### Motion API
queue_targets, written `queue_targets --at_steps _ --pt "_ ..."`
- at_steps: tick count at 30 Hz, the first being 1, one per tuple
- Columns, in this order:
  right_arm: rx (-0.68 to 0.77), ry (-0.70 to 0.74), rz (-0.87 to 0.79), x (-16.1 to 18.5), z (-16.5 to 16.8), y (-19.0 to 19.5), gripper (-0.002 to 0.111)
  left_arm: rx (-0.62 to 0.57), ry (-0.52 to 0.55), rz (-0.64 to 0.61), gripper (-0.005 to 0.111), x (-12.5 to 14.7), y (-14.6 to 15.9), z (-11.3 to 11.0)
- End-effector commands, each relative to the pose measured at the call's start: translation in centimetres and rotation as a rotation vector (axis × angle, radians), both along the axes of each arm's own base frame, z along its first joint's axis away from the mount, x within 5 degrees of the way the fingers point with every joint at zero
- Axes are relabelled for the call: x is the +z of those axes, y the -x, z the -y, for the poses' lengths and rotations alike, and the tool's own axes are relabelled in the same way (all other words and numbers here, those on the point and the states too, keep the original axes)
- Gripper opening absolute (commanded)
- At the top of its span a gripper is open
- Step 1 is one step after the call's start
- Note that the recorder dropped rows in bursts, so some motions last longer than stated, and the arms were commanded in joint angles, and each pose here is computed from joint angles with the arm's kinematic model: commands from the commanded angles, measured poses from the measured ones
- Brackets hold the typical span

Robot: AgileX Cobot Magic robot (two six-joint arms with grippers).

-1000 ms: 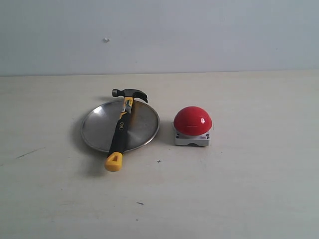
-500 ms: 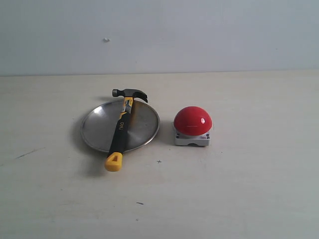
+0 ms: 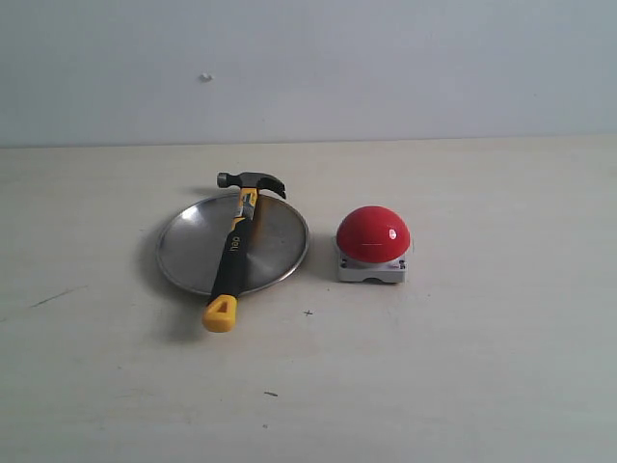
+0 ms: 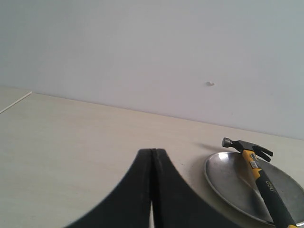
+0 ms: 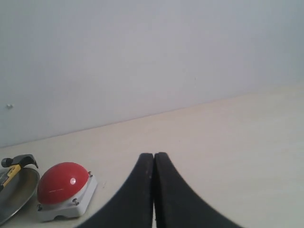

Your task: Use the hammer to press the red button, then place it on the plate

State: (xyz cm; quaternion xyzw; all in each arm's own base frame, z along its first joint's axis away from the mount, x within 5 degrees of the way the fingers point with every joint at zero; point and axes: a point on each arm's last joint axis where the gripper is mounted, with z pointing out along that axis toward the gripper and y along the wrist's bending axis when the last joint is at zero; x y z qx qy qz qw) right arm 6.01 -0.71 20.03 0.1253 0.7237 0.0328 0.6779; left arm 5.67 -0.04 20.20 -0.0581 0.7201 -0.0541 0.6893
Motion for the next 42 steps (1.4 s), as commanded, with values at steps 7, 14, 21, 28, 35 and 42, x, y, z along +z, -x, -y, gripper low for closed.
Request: queue_targets --at_steps 7,14,21,28,35,42 --pt "-0.014 0.104 0.108 1.00 0.11 0.12 0.000 -0.001 0.006 0.006 0.000 -0.02 0.03 0.00" --pt "-0.015 0.106 0.140 1.17 0.07 0.44 0.000 -0.001 0.006 0.006 0.000 -0.02 0.03 0.00" --pt "-0.046 0.134 0.137 1.18 0.24 0.47 0.000 -0.001 0.006 0.006 0.000 -0.02 0.03 0.00" --pt "-0.112 0.135 0.133 1.18 0.60 0.55 0.000 -0.001 0.006 0.006 0.000 -0.02 0.03 0.00" --pt "-0.111 0.112 0.135 1.17 0.60 0.54 0.000 -0.001 0.006 0.006 0.000 -0.02 0.03 0.00" --pt "-0.111 0.110 0.136 1.17 0.60 0.54 0.000 -0.001 0.006 0.006 0.000 -0.02 0.03 0.00"
